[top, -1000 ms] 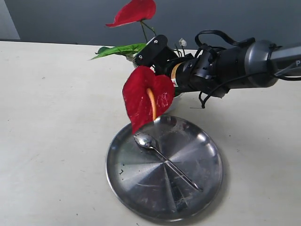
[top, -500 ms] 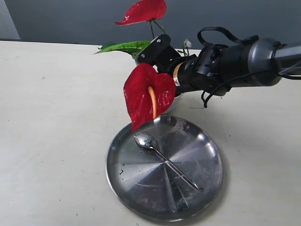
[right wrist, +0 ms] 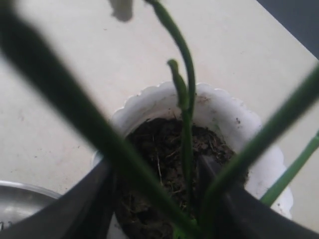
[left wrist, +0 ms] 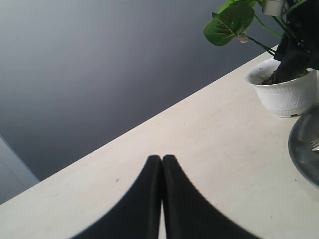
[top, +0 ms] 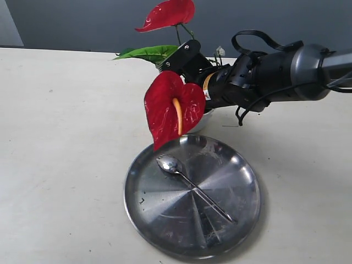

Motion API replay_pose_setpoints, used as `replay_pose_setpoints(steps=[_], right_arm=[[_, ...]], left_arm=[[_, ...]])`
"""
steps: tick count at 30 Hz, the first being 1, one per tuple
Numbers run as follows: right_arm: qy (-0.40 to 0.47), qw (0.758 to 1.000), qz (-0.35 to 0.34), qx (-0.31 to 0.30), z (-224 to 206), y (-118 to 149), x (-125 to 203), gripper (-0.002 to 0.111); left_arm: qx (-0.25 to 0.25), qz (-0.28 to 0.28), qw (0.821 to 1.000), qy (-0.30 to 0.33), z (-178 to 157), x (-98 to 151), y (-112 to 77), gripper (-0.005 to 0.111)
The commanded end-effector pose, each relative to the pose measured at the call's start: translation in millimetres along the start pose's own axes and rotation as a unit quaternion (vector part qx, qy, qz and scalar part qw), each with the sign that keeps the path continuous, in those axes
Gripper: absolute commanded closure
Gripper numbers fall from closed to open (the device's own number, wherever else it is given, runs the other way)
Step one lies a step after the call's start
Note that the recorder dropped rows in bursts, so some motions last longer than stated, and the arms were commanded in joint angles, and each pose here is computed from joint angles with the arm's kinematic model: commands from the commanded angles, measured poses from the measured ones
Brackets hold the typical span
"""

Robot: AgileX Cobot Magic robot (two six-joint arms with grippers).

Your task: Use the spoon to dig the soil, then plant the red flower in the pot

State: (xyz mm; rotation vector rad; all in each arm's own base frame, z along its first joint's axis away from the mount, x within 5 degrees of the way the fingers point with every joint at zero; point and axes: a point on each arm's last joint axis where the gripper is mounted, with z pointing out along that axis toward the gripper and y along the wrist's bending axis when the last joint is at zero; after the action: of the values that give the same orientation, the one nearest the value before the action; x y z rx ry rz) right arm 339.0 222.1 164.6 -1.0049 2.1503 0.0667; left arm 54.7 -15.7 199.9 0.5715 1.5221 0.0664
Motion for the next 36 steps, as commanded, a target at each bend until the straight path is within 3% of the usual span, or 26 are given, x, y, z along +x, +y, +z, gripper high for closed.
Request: replay_pose_setpoints(steps=[1, 5, 36], right_arm=[[0.074, 0.997, -0.011, 0.006, 5.6, 0.3, 22.7, 0.06], [0.072, 0.997, -0.036, 0.011, 5.1, -0.9, 21.9, 0.06], [-0.012, 1.0, -0.019, 0.011, -18.3, -5.5, -4.4, 0.06]], left_arm=[[0.002, -0.007, 1.0, -0.011, -0.5, -2.2, 0.0, 0.106], [0.002, -0.007, 1.0, -0.011, -0.5, -2.2, 0.0, 0.106], [0.002, -0.007, 1.0, -0.011, -0.5, -2.2, 0.0, 0.106]])
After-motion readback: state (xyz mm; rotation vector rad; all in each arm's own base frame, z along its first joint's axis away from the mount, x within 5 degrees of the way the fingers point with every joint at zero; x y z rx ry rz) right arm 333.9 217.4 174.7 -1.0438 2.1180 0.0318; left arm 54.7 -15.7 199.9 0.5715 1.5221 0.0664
